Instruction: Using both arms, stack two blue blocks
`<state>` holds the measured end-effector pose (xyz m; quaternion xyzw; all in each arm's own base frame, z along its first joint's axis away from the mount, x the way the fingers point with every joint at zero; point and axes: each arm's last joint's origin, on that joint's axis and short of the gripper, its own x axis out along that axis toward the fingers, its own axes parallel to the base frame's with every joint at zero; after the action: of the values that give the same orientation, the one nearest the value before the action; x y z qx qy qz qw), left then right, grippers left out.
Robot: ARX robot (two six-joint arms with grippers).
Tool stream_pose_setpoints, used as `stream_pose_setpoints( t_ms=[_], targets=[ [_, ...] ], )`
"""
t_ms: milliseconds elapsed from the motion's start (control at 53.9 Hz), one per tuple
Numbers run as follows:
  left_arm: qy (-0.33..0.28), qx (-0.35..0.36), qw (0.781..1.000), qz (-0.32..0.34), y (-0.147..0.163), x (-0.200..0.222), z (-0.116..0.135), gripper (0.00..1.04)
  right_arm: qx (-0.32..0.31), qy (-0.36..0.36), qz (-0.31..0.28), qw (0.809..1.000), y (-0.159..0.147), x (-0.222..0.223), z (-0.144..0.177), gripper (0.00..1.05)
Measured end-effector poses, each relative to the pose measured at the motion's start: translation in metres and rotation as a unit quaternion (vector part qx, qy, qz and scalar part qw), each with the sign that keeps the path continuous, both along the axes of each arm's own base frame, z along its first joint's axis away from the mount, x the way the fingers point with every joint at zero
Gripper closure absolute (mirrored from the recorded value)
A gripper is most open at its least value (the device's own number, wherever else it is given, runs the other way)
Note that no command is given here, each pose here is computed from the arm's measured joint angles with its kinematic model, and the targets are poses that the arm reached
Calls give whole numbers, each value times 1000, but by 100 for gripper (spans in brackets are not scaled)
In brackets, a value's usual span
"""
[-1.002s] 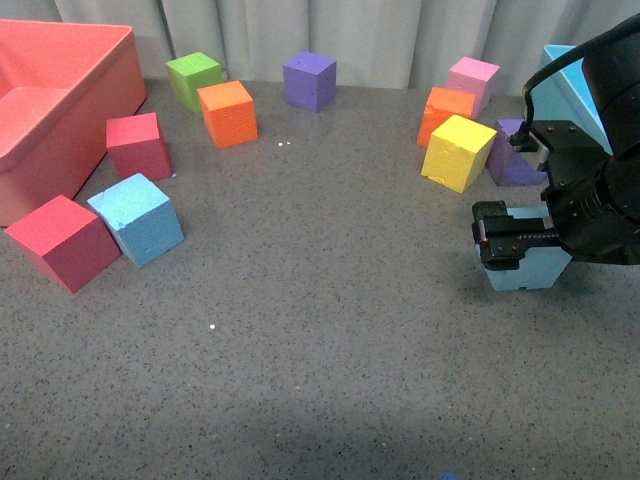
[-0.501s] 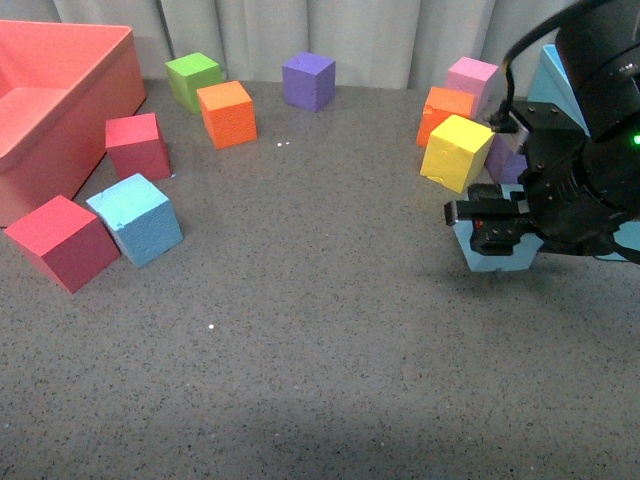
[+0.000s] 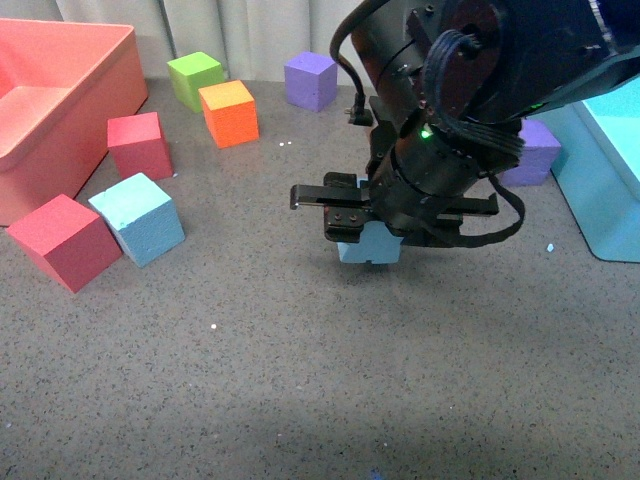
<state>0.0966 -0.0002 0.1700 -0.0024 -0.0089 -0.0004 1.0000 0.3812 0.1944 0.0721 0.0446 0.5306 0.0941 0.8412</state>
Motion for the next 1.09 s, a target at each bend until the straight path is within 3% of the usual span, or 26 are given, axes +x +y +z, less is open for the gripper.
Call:
stream_pose_setpoints(
  t_ms=[557, 816, 1095],
  targets=[
    [0, 0, 1000, 0, 0, 0, 0, 7, -2, 20, 9, 1000, 33, 12, -12, 57],
    [0, 0, 1000, 0, 0, 0, 0, 7, 45, 9, -1, 999, 32, 3, -5, 10],
    [0, 0, 1000, 0, 0, 0, 0, 7, 69, -76, -17, 995, 10, -13, 47, 9]
  ],
)
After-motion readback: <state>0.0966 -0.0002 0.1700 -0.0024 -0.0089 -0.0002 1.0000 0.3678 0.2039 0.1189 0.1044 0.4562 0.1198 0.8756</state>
